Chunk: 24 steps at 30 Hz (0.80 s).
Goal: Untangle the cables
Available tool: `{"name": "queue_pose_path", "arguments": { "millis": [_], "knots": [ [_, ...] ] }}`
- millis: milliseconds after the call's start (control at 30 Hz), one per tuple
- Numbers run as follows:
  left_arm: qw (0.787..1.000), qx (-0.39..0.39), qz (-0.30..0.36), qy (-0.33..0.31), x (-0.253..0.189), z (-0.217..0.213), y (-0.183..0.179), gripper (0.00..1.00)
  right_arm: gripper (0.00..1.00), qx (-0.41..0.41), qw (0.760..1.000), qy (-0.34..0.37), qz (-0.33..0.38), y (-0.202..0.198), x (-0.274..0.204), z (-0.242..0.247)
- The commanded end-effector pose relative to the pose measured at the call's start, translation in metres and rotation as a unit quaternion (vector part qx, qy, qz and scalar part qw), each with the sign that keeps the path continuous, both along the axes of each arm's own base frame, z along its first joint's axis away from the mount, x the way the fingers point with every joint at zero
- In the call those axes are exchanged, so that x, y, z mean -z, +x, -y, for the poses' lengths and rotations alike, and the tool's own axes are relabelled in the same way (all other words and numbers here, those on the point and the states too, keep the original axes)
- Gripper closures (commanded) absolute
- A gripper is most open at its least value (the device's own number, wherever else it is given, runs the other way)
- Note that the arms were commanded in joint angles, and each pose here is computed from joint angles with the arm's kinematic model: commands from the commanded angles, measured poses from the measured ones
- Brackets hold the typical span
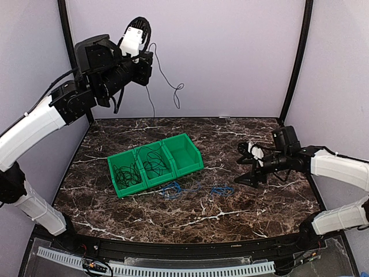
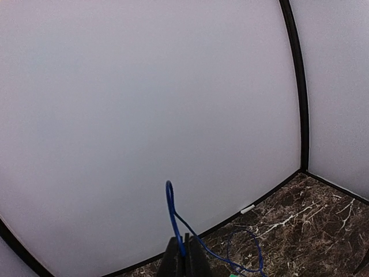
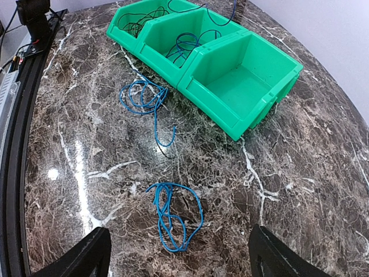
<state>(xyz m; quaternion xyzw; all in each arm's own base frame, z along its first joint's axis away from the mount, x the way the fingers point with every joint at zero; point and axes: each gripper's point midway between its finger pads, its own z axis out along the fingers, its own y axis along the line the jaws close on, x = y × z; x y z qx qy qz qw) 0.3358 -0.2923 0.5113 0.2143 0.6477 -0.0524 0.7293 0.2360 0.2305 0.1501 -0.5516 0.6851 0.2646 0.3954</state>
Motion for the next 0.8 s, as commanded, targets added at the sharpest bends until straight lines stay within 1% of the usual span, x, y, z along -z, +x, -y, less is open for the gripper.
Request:
{"name": "queue_pose_path", "arguments": {
  "millis": [0,133,400,467,500,600,700,767],
  "knots": [
    [0.999,0.014,0.013,-0.034,-0.017,-0.008,-0.01,1.0,0.16,-0.009,1.0,0.006,0.007,0.003,-0.004,-0.003],
    [0.999,0.026,0.014,-0.034,-0.02,0.0,-0.008,1.0,0.16,-0.008,1.0,0.005,0.007,0.003,-0.003,-0.002],
    [0.997,0.042,0.037,-0.052,-0.04,0.005,-0.011,1.0,0.16,-0.007,1.0,0.004,0.009,0.002,-0.003,-0.002],
    [0.996,0.059,0.045,-0.054,-0.053,0.01,-0.014,1.0,0.16,-0.007,1.0,0.003,0.009,0.003,-0.003,-0.002],
    [0.994,0.065,0.055,-0.062,-0.067,0.012,-0.015,1.0,0.16,-0.007,1.0,0.002,0.009,0.003,-0.003,-0.002],
    [0.993,0.069,0.066,-0.065,-0.088,0.014,-0.016,1.0,0.16,-0.006,1.0,0.0,0.008,0.003,-0.002,-0.001],
    [0.995,0.063,0.061,-0.055,-0.079,0.018,-0.01,1.0,0.16,-0.003,1.0,-0.001,0.013,0.003,-0.003,0.0],
    [0.996,0.054,0.051,-0.046,-0.063,0.018,-0.006,1.0,0.16,-0.006,1.0,0.001,0.016,0.002,-0.004,0.0]
  ]
}}
